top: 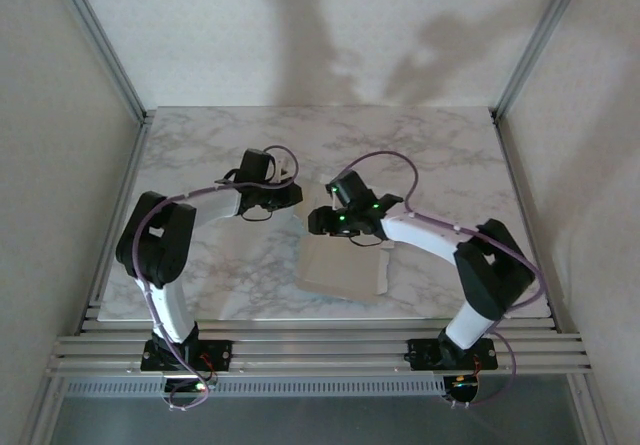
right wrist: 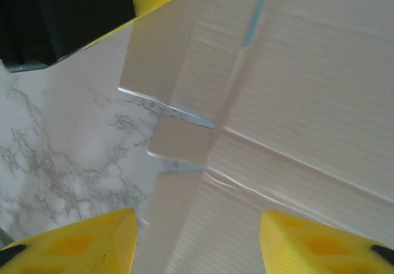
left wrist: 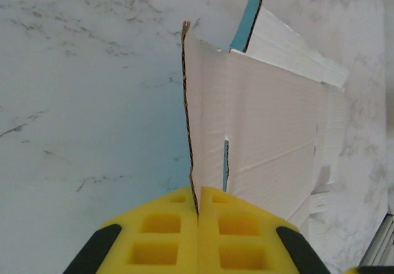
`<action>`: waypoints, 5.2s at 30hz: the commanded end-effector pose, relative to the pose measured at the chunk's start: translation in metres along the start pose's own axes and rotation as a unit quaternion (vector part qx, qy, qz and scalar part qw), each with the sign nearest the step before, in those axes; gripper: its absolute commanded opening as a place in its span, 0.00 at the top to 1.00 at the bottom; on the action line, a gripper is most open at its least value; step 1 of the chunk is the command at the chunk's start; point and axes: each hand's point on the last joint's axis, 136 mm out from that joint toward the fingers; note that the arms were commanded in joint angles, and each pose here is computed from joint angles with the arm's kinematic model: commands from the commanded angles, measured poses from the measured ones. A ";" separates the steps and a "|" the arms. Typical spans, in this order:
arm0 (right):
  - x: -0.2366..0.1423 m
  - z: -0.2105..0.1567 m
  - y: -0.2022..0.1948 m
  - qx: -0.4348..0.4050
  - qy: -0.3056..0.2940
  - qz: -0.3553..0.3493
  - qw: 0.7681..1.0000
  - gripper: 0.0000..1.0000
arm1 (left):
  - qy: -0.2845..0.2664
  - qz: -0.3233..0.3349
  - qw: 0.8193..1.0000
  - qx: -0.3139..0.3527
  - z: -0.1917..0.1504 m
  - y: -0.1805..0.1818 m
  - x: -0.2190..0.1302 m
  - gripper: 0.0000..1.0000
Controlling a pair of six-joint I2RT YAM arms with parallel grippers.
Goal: Fold the paper box
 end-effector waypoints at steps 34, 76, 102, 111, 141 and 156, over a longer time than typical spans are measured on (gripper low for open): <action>0.026 0.009 -0.044 0.090 -0.076 -0.065 0.991 0.80 | -0.130 -0.120 0.970 0.169 -0.006 -0.067 -0.018 0.97; -0.042 -0.135 -0.071 0.056 0.041 -0.045 0.997 0.98 | -0.191 -0.176 0.938 0.229 -0.044 -0.076 -0.007 0.94; -0.010 -0.128 -0.070 0.127 0.024 -0.067 0.989 1.00 | -0.160 -0.117 0.950 0.241 -0.074 -0.032 0.015 0.92; -0.009 -0.130 -0.076 0.152 0.014 -0.082 0.985 1.00 | -0.164 -0.133 0.950 0.231 -0.082 -0.029 0.005 0.90; 0.008 -0.123 -0.037 0.117 0.025 -0.045 0.992 1.00 | -0.135 -0.138 0.960 0.205 -0.110 -0.023 0.012 0.88; 0.014 -0.123 -0.027 0.111 0.029 -0.039 0.993 1.00 | -0.113 -0.104 0.967 0.205 -0.122 0.001 0.020 0.87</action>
Point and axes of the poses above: each hand's point on the last joint's axis, 136 mm out from that joint toward the fingers, its own x axis out along the fingers, its own y axis along the line the jaws close on, z = x × y, and after that the axes turned 9 degrees about -x, right-handed
